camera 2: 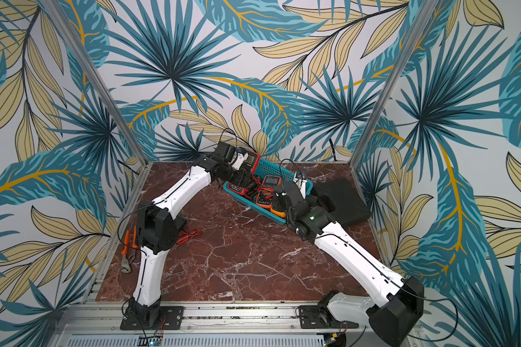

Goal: Put the multimeter into the basket
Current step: Place the multimeter in the basket.

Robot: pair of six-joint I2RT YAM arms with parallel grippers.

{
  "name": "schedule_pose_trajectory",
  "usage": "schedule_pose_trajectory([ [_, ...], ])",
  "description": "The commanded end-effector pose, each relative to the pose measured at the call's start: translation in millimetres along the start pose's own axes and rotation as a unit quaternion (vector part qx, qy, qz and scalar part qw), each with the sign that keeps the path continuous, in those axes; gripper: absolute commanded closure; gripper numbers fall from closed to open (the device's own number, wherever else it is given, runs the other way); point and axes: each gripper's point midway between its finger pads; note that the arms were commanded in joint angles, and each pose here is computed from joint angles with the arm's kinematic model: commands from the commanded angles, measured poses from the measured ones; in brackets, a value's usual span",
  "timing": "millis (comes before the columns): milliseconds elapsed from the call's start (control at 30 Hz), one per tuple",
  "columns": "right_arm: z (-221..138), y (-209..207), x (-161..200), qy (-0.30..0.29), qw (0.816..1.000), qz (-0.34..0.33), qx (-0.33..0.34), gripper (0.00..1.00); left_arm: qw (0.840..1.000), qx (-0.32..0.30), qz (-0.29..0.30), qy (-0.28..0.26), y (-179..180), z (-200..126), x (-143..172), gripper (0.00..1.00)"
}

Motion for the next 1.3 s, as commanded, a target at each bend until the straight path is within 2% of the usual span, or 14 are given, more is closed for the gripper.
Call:
schedule_pose_trajectory([
  [0, 2, 6, -5, -0.003, 1.0, 0.003, -0.009, 0.0, 0.997, 0.017, 0.004, -0.072, -10, -12, -45, 0.93],
  [267, 1, 6, -2, 0.0, 1.0, 0.004, -0.013, 0.01, 0.999, 0.009, 0.009, -0.041, -3, 16, -36, 0.84],
  [500, -2, 4, -4, -0.003, 1.0, 0.008, -0.015, 0.01, 1.0, -0.005, 0.009, -0.016, 3, 23, -24, 0.73],
  [567, -3, 3, -5, -0.004, 1.0, 0.01, -0.016, 0.01, 1.0, -0.005, 0.012, -0.014, 2, 24, -23, 0.67],
  [600, -3, 4, -5, -0.004, 1.0, 0.011, -0.017, 0.0, 1.0, -0.007, 0.011, 0.002, 6, 40, -12, 0.64],
  [733, -3, 4, -5, -0.004, 1.0, 0.012, -0.017, 0.0, 1.0, -0.01, 0.017, 0.004, 4, 44, -9, 0.35],
  [867, -3, 5, -4, -0.002, 1.0, 0.011, -0.018, 0.0, 1.0, -0.01, 0.021, 0.006, 2, 48, -7, 0.17],
  [967, -2, 4, -4, -0.002, 1.0, 0.012, -0.017, 0.0, 1.0, -0.008, 0.026, 0.006, -2, 49, -7, 0.11],
  [1067, -2, 4, -3, -0.001, 1.0, 0.012, -0.017, 0.01, 1.0, -0.004, 0.03, 0.003, -6, 49, -8, 0.0],
  [1267, -2, 4, -2, 0.0, 1.0, 0.01, -0.016, 0.01, 0.999, 0.007, 0.032, -0.004, -13, 48, -12, 0.0],
])
Point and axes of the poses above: each gripper's point midway between its finger pads, its own z axis out along the fingers, its own y axis along the line the jaws close on, x = y × z, and after that the axes turned 4 degrees about -z, right-handed
